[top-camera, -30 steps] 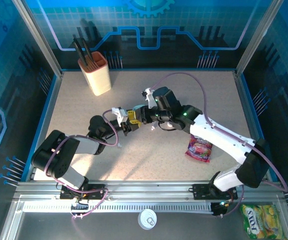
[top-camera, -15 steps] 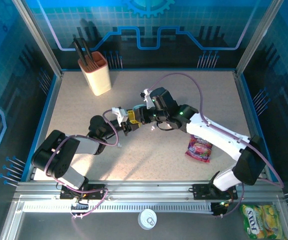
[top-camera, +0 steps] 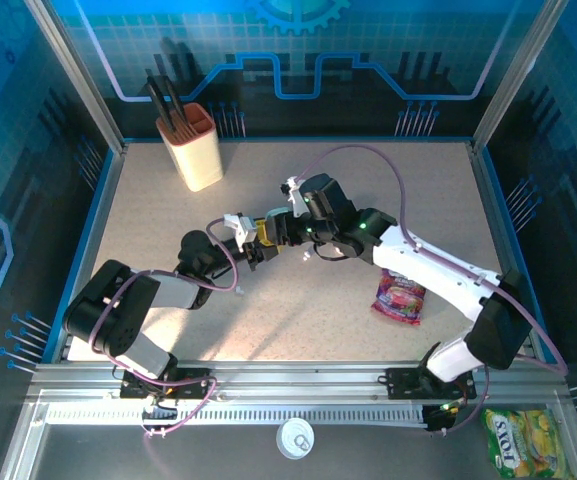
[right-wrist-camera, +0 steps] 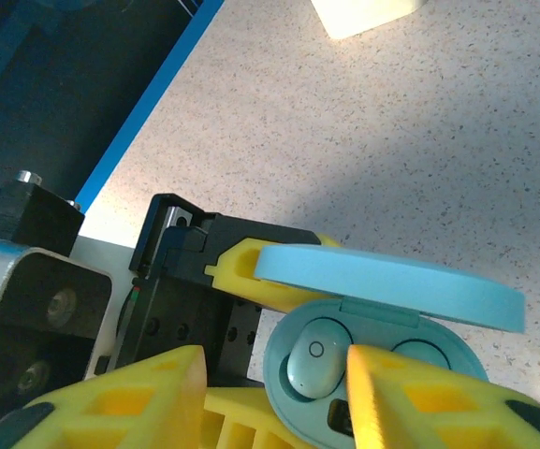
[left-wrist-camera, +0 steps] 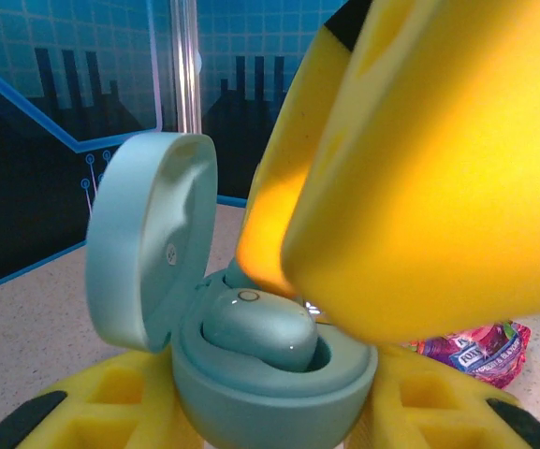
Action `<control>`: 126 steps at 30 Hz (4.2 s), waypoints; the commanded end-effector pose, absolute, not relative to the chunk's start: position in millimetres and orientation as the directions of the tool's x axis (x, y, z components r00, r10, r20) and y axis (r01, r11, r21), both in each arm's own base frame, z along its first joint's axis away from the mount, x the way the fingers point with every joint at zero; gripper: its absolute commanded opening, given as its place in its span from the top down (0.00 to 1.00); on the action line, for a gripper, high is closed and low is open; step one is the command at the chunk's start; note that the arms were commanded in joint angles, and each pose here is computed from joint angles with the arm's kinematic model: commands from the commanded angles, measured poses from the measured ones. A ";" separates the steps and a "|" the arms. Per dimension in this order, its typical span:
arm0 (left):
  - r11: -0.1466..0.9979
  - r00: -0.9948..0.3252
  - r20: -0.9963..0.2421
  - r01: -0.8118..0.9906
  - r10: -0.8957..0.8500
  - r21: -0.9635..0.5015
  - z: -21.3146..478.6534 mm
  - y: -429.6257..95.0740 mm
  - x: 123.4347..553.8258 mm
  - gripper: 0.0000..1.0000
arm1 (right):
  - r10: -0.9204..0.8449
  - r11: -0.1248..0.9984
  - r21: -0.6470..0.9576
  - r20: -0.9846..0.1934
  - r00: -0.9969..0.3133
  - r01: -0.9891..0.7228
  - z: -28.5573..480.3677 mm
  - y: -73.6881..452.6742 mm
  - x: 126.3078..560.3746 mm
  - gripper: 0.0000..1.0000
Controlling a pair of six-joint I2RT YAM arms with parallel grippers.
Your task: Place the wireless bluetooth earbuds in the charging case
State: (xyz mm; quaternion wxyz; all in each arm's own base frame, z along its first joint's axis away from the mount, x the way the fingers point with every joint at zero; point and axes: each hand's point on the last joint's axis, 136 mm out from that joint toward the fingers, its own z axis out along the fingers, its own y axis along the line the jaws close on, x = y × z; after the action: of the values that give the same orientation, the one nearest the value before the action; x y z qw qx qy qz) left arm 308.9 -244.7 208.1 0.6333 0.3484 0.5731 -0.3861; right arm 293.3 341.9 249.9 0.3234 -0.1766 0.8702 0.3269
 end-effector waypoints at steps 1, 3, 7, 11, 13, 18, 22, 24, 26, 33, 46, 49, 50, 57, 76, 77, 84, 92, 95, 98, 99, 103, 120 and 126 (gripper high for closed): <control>0.447 0.130 -0.985 0.892 -0.113 0.066 228.4 -248.8 308.6 0.68 | -0.084 0.712 0.433 -0.729 -0.679 -0.553 276.5 332.5 291.9 0.52; 0.446 0.128 -0.986 0.893 -0.110 0.066 226.5 -249.1 309.0 0.68 | -0.094 0.672 0.439 -0.748 -0.657 -0.596 286.6 335.7 285.0 0.48; 0.437 0.139 -0.986 0.895 -0.094 0.084 222.2 -250.8 307.6 0.68 | -0.107 0.639 0.421 -0.780 -0.617 -0.643 303.4 335.6 278.9 0.51; 0.435 0.183 -0.981 0.890 -0.062 0.139 217.4 -252.9 303.4 0.68 | -0.124 0.692 0.367 -0.788 -0.603 -0.622 307.8 327.9 291.0 0.59; 0.432 0.202 -0.978 0.888 -0.051 0.160 216.1 -254.2 301.1 0.68 | -0.134 0.728 0.348 -0.773 -0.620 -0.591 303.3 322.5 300.7 0.63; 0.424 0.243 -0.969 0.882 -0.033 0.207 215.9 -256.3 295.7 0.68 | -0.159 0.781 0.330 -0.717 -0.679 -0.530 287.0 317.0 318.7 0.68; 0.441 0.224 -0.973 0.880 -0.058 0.176 223.6 -254.9 298.3 0.68 | -0.205 0.790 0.312 -0.676 -0.707 -0.527 273.1 320.5 322.9 0.68; 0.447 0.206 -0.976 0.881 -0.073 0.153 226.6 -254.4 300.1 0.68 | -0.219 0.792 0.303 -0.668 -0.711 -0.529 268.7 319.0 322.1 0.68; 0.447 0.195 -0.977 0.883 -0.082 0.139 228.0 -254.9 301.0 0.67 | -0.227 0.792 0.297 -0.667 -0.709 -0.533 266.9 316.9 319.7 0.68; 0.447 0.141 -0.983 0.892 -0.119 0.074 232.2 -256.9 307.7 0.67 | -0.218 0.818 0.274 -0.666 -0.714 -0.506 265.1 300.6 316.0 0.69; 0.432 0.095 -0.977 0.902 -0.189 0.004 253.0 -257.2 309.5 0.67 | 0.072 0.560 0.739 -0.495 -0.866 -0.375 276.9 290.8 295.5 0.35; 0.430 0.093 -0.976 0.903 -0.199 -0.002 256.7 -257.0 308.5 0.67 | 0.073 0.474 0.806 -0.437 -0.897 -0.354 273.0 297.8 287.6 0.35; 0.427 0.090 -0.975 0.904 -0.201 -0.004 257.5 -257.2 308.2 0.67 | 0.072 0.453 0.820 -0.424 -0.903 -0.349 271.5 300.2 286.5 0.35; 0.391 0.085 -0.975 0.920 -0.207 -0.003 261.4 -259.4 298.9 0.66 | 0.065 0.336 0.888 -0.355 -0.933 -0.315 266.0 315.4 286.3 0.40; 0.338 0.086 -0.981 0.941 -0.177 0.021 250.5 -262.2 284.6 0.64 | 0.113 0.354 0.887 -0.356 -0.928 -0.298 252.5 305.2 294.9 0.88; 0.339 0.087 -0.980 0.941 -0.176 0.023 250.4 -261.9 284.4 0.64 | 0.113 0.356 0.884 -0.362 -0.925 -0.302 252.9 304.6 294.7 0.88; 0.344 0.091 -0.982 0.938 -0.166 0.029 246.2 -261.6 284.4 0.48 | 0.128 0.384 0.863 -0.400 -0.907 -0.327 255.3 297.8 295.2 0.89; 0.351 0.086 -0.984 0.936 -0.157 0.026 240.4 -257.6 278.3 0.27 | 0.172 0.453 0.844 -0.399 -0.901 -0.288 235.6 274.8 301.3 0.88; 0.361 0.075 -0.987 0.932 -0.143 0.019 231.3 -255.2 277.4 0.20 | 0.193 0.498 0.828 -0.395 -0.898 -0.257 221.8 261.2 305.5 0.88; 0.388 0.073 -0.990 0.922 -0.123 0.020 220.5 -251.3 277.1 0.10 | 0.202 0.587 0.782 -0.392 -0.898 -0.210 196.6 243.9 307.3 0.88; 0.396 0.075 -0.991 0.918 -0.114 0.024 216.8 -249.9 276.6 0.06 | 0.202 0.625 0.759 -0.385 -0.900 -0.185 185.1 236.7 306.9 0.88; 0.412 0.049 -0.996 0.911 -0.074 0.014 202.4 -247.5 275.8 0.04 | 0.181 0.727 0.679 -0.333 -0.925 -0.102 135.9 216.0 293.1 0.87; 0.403 -0.088 -0.990 0.915 0.113 -0.035 175.4 -261.5 292.3 0.01 | 0.195 0.877 0.469 -0.154 -0.969 0.102 19.1 159.9 233.5 0.81; 0.405 -0.125 -0.958 0.914 0.257 -0.011 166.1 -281.3 303.0 0.01 | 0.217 0.914 0.393 -0.261 -0.941 0.102 37.9 138.4 241.9 0.51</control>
State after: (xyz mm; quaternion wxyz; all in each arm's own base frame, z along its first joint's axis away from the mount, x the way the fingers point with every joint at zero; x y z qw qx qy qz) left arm 300.3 -273.1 176.9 0.5291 0.4100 0.6495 -0.3608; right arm 243.1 165.5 37.1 0.1297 0.0681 0.9580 0.2465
